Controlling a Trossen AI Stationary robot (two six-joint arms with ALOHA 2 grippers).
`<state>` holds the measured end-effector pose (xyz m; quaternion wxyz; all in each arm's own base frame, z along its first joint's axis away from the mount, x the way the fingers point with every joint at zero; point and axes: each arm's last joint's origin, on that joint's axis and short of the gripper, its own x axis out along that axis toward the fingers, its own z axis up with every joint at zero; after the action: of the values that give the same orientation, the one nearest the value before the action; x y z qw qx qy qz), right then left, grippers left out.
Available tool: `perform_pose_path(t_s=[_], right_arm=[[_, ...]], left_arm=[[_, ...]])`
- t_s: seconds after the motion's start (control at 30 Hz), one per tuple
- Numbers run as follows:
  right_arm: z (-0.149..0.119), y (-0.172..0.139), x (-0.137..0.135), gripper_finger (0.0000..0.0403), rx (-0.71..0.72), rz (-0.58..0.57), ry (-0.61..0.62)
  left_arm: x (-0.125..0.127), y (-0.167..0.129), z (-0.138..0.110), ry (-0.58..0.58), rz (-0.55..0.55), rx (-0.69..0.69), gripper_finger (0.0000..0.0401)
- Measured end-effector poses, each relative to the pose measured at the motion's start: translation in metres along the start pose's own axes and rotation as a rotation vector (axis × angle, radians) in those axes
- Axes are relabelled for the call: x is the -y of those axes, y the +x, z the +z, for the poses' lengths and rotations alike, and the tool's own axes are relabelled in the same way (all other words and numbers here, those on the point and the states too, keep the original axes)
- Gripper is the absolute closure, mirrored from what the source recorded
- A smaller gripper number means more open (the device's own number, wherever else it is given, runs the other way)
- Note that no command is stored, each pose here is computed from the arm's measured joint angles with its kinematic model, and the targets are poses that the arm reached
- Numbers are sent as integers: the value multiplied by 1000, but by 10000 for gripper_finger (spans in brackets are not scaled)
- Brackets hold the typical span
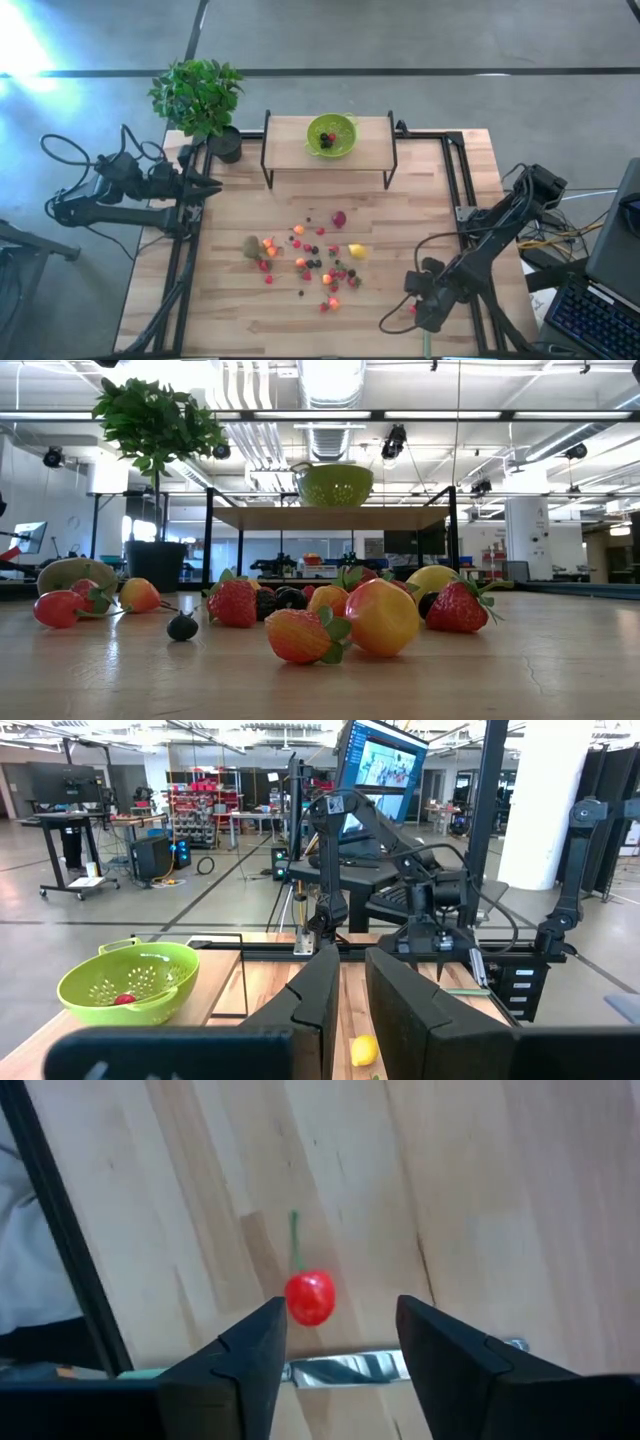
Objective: Pick & Place Fruit
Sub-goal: Put the red cherry into the green strainer bowl on the shelf
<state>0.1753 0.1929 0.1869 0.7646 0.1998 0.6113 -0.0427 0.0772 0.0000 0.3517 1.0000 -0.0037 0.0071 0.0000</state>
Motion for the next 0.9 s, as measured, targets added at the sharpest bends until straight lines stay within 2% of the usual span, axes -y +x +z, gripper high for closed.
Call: perform_pose_path(t_s=[0.37, 0.73, 0.9], right_arm=[[-14, 21, 5, 230, -1, 95, -20], [-18, 57, -2, 222, -59, 2, -17], [-16, 58, -7, 218, -41, -10, -21]], left_arm=[[0, 0, 0, 0, 0, 0, 339], [0, 0, 0, 0, -1, 0, 339], [0, 0, 0, 0, -1, 0, 339]])
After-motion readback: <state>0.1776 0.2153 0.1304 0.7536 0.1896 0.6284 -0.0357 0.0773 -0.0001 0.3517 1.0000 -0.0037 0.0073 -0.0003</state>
